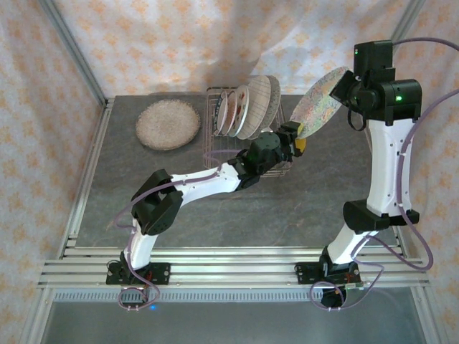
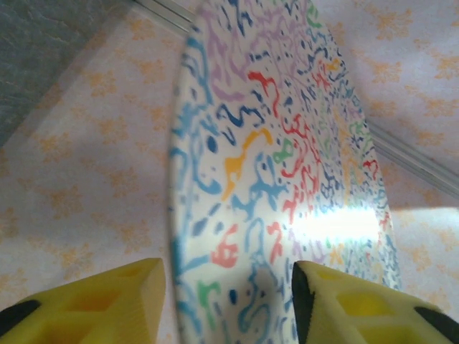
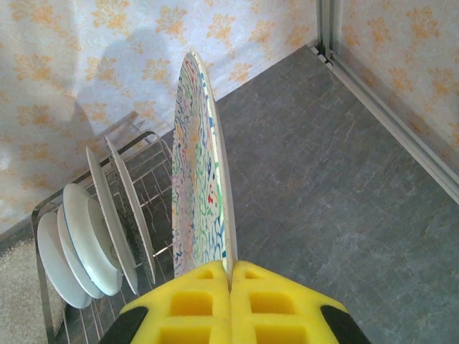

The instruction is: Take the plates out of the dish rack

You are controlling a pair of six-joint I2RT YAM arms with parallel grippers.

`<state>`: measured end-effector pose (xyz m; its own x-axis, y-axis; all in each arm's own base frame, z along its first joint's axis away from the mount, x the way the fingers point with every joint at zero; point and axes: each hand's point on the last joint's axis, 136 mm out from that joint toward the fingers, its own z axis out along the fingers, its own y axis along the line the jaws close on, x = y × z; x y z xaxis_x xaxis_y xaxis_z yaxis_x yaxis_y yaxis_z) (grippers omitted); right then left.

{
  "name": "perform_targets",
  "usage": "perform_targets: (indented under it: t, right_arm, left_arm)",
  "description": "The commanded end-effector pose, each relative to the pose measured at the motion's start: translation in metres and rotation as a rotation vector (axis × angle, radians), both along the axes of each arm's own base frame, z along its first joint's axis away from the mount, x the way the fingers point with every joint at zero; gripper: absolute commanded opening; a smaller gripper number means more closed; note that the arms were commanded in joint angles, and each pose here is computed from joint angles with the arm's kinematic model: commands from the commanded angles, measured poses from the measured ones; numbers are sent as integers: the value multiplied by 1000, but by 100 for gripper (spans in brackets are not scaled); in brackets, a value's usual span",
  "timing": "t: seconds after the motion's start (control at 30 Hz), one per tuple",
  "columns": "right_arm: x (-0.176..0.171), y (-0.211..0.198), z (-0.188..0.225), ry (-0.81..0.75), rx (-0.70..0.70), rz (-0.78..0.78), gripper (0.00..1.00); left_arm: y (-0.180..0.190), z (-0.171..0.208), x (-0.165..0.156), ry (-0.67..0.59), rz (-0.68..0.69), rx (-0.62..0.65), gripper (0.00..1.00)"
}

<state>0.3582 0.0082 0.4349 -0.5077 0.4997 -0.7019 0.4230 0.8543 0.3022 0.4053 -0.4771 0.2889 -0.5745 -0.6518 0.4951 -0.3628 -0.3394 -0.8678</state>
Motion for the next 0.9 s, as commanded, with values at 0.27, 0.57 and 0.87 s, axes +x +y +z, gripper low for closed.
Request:
perform_targets:
  t: [0.27,0.57,0.87]
  right_arm:
    - [-12,-7,16,-78,45,-36,0]
    - [-34,-23,29,-127,16,-111,0]
    - [-58,-31,40,-186,9,-132,55]
  left_arm:
    - [6,23,8,-8,34,-126,10]
    - [9,35,7,-44,3,-142,0]
    - [13,77,11,-229,-69,-88,0]
